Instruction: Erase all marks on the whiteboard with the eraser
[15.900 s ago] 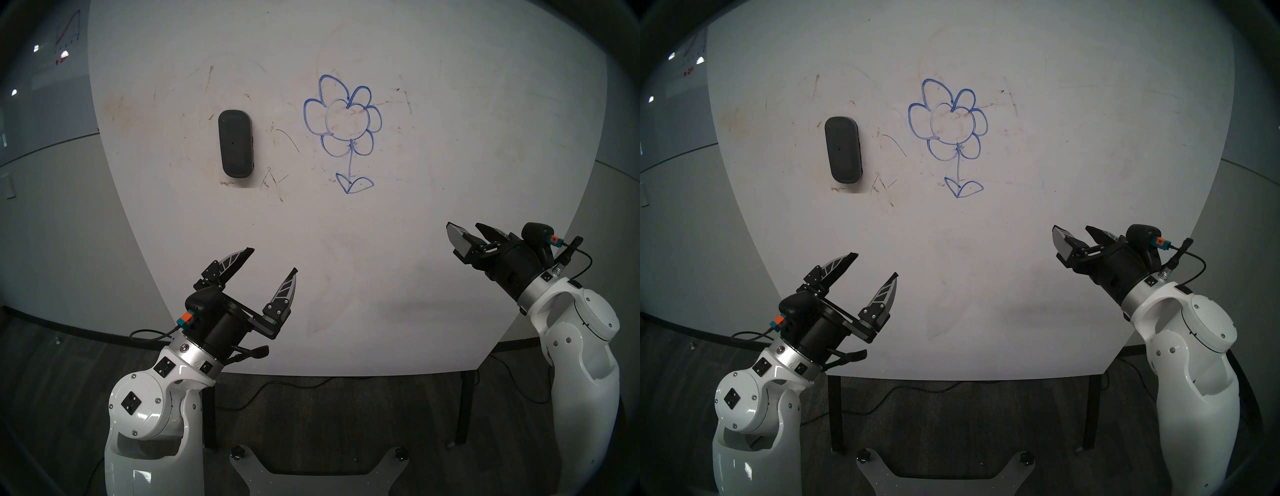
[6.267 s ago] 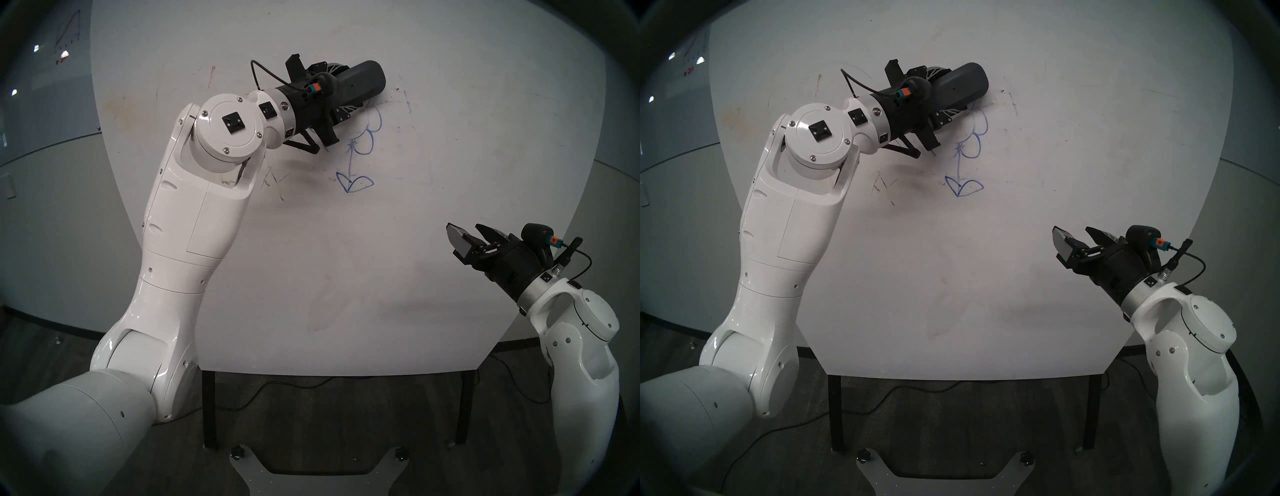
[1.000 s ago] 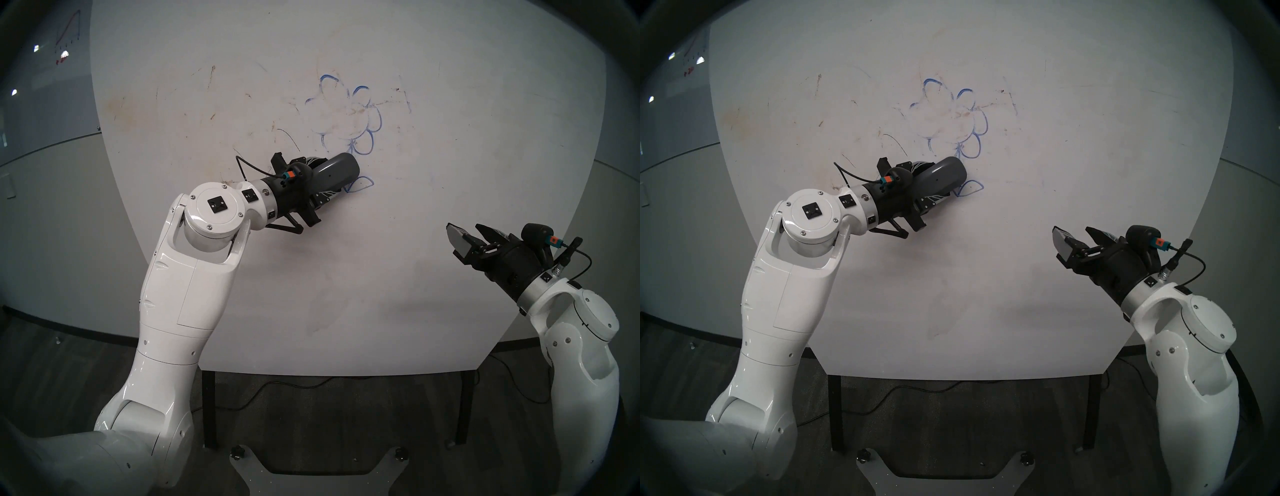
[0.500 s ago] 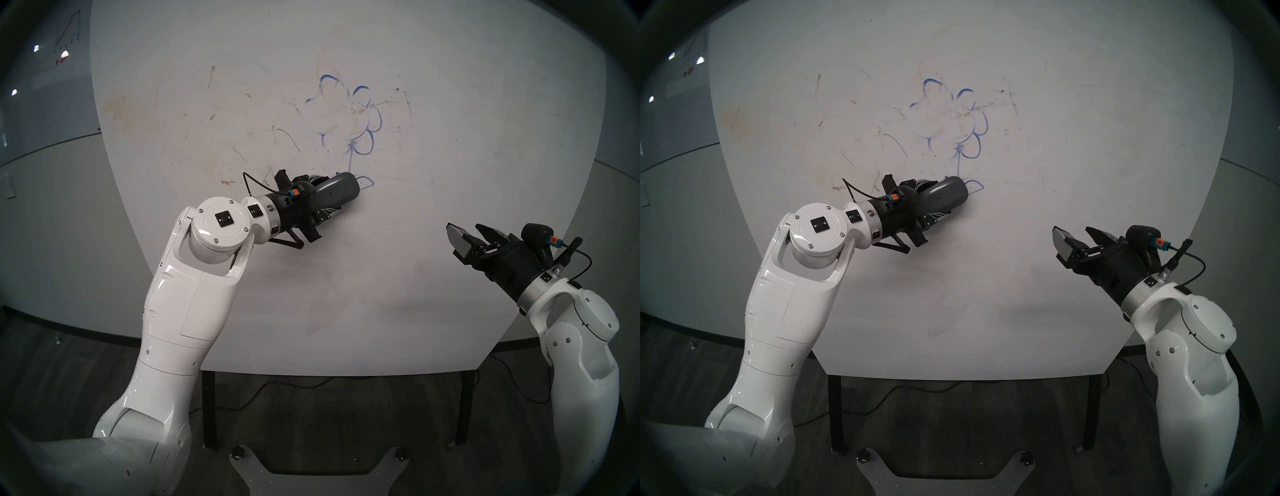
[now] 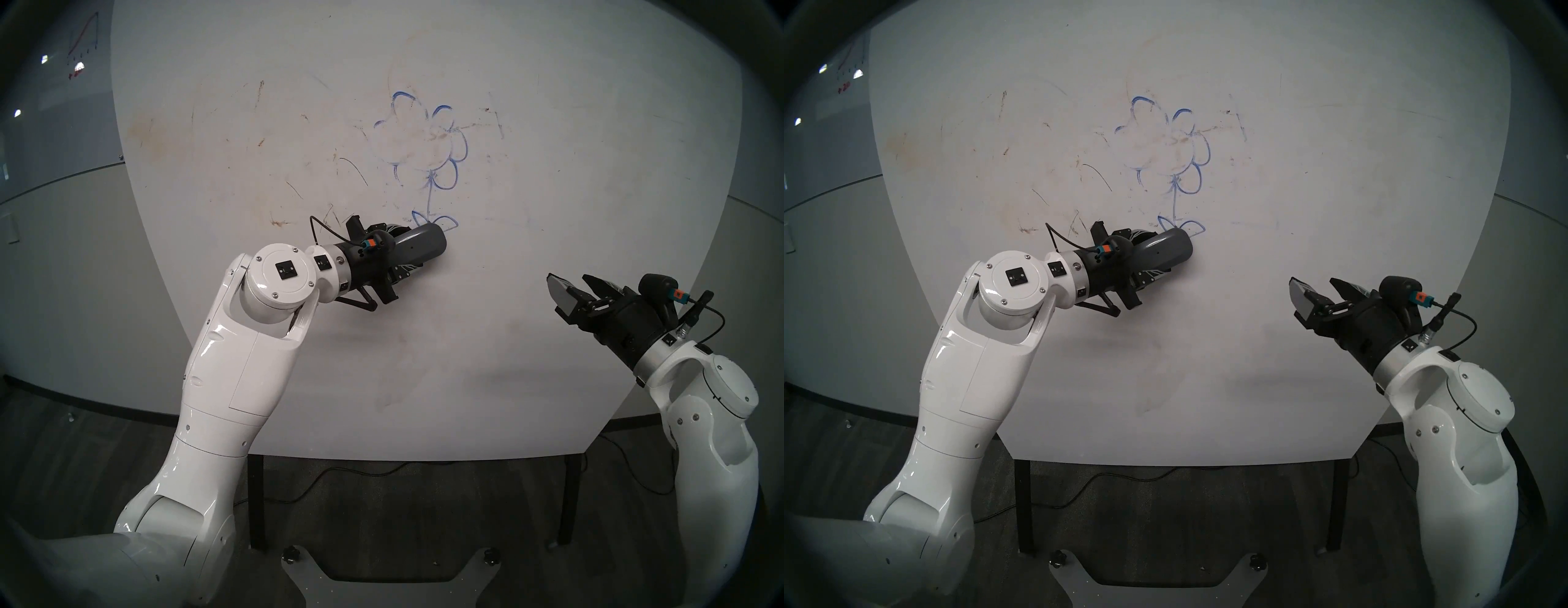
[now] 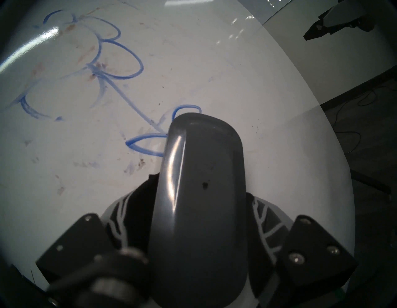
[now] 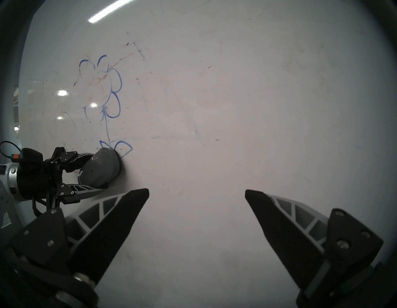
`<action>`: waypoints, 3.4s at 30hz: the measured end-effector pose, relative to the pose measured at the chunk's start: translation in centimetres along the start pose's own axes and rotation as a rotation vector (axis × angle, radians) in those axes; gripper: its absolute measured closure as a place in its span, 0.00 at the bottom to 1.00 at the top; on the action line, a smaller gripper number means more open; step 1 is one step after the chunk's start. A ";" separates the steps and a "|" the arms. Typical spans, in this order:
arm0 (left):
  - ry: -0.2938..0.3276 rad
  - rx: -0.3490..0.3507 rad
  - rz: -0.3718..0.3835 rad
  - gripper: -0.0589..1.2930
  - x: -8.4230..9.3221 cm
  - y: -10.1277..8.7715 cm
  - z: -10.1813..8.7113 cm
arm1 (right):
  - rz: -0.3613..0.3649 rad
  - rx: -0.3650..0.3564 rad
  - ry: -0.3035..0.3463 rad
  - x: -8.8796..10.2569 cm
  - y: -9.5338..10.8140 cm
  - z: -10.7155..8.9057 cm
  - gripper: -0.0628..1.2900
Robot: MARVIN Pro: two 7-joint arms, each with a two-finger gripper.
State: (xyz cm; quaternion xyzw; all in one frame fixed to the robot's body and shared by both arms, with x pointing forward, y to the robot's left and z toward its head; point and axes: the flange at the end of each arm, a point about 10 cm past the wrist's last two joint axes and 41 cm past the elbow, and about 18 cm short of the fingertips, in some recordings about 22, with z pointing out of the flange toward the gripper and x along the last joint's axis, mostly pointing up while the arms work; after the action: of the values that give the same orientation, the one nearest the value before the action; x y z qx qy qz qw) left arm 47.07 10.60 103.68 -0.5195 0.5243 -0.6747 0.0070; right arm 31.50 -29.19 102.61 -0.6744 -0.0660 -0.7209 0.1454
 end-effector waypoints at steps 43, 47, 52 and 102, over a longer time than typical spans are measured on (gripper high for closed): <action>0.103 0.265 0.224 0.46 8.8 -11.1 -3.7 | 0.001 -0.001 -0.002 -0.1 0.1 0.0 0.05; 0.116 0.283 0.232 0.46 9.6 -12.0 -3.7 | 0.001 -0.001 -0.002 -0.1 0.1 0.0 0.05; 0.130 0.291 0.231 0.46 10.4 -12.9 -3.6 | 0.001 -0.002 -0.002 -0.1 0.1 0.0 0.05; 0.034 0.175 0.237 0.46 15.6 -17.1 -1.5 | 0.002 -0.001 -0.003 -0.1 0.1 0.0 0.05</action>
State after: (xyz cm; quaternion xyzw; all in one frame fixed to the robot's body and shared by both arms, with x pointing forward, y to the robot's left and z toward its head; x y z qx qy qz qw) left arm 48.00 10.77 126.87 -0.4400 0.5213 -0.7209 0.1228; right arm 31.56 -29.27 102.48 -0.6755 -0.0652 -0.7199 0.1456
